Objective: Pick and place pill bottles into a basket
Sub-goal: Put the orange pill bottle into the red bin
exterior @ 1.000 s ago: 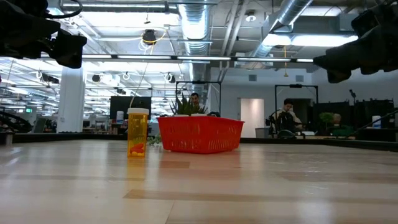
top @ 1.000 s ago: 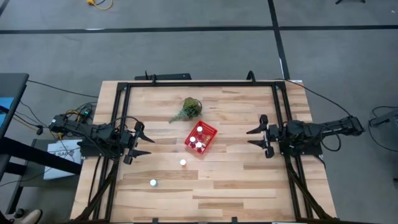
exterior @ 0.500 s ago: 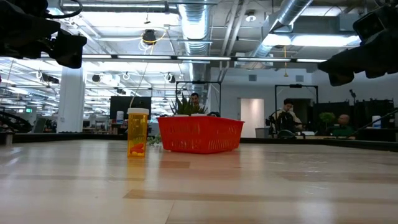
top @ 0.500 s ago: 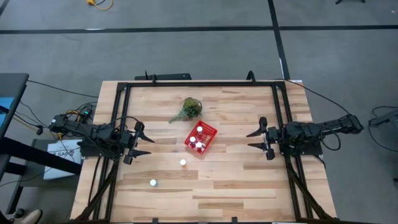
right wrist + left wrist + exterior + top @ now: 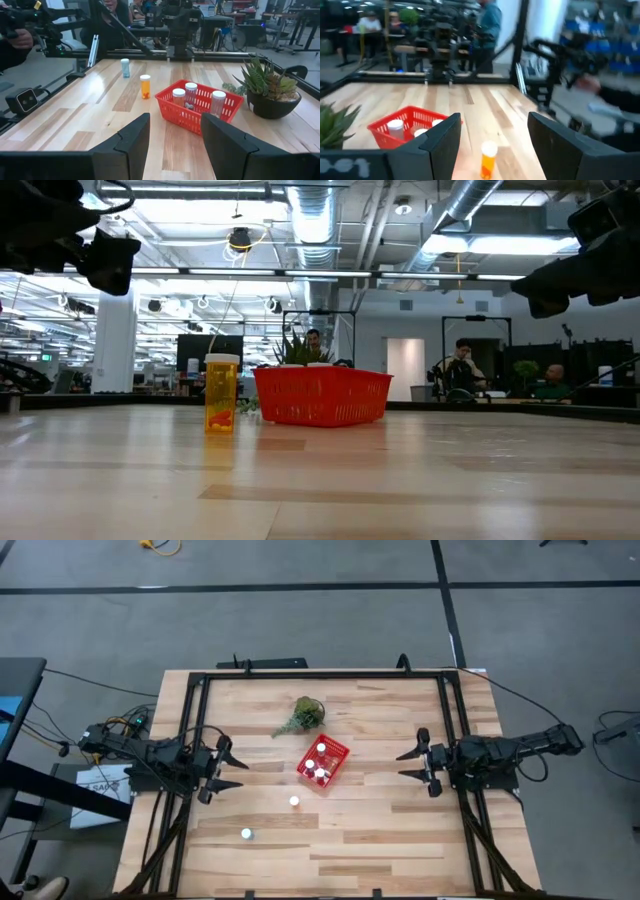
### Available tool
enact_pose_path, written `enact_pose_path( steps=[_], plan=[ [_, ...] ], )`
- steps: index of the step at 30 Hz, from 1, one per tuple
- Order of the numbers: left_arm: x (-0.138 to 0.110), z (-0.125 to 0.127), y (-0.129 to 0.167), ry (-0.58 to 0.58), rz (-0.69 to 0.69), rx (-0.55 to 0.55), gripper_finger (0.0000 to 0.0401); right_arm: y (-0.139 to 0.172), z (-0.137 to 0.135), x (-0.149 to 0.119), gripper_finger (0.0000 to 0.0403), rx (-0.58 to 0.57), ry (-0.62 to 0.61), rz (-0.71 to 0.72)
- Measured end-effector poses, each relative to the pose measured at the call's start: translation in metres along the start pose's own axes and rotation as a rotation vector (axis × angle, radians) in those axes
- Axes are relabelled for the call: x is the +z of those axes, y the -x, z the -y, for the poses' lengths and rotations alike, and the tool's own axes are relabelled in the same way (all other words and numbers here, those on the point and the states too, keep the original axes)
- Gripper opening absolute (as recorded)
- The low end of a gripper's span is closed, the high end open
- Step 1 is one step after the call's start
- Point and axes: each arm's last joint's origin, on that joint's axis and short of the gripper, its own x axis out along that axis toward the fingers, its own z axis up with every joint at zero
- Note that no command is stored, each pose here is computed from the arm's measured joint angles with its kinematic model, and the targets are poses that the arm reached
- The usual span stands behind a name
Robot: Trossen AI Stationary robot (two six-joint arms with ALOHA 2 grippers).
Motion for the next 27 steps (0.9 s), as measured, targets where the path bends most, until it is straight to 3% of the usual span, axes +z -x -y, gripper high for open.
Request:
enact_pose_path(
  steps=[5, 12, 19, 27],
  plan=[
    [-0.001, -0.004, -0.001, 0.074, -0.014, 0.14, 0.0222, 0.0, 0.0, 0.0, 0.0169, 0.0, 0.0, 0.0],
    [-0.013, -0.008, -0.009, 0.094, -0.185, 0.283, 0.0222, 0.0, 0.0, 0.0, 0.0169, -0.001, 0.0, 0.0],
    [-0.004, -0.005, -0.026, 0.107, -0.309, 0.293, 0.0222, 0.0, 0.0, 0.0, 0.0169, -0.001, 0.0, 0.0],
    [0.006, 0.003, -0.066, 0.069, -0.502, 0.26, 0.0222, 0.0, 0.0, 0.0, 0.0169, -0.002, 0.0, 0.0]
  ],
)
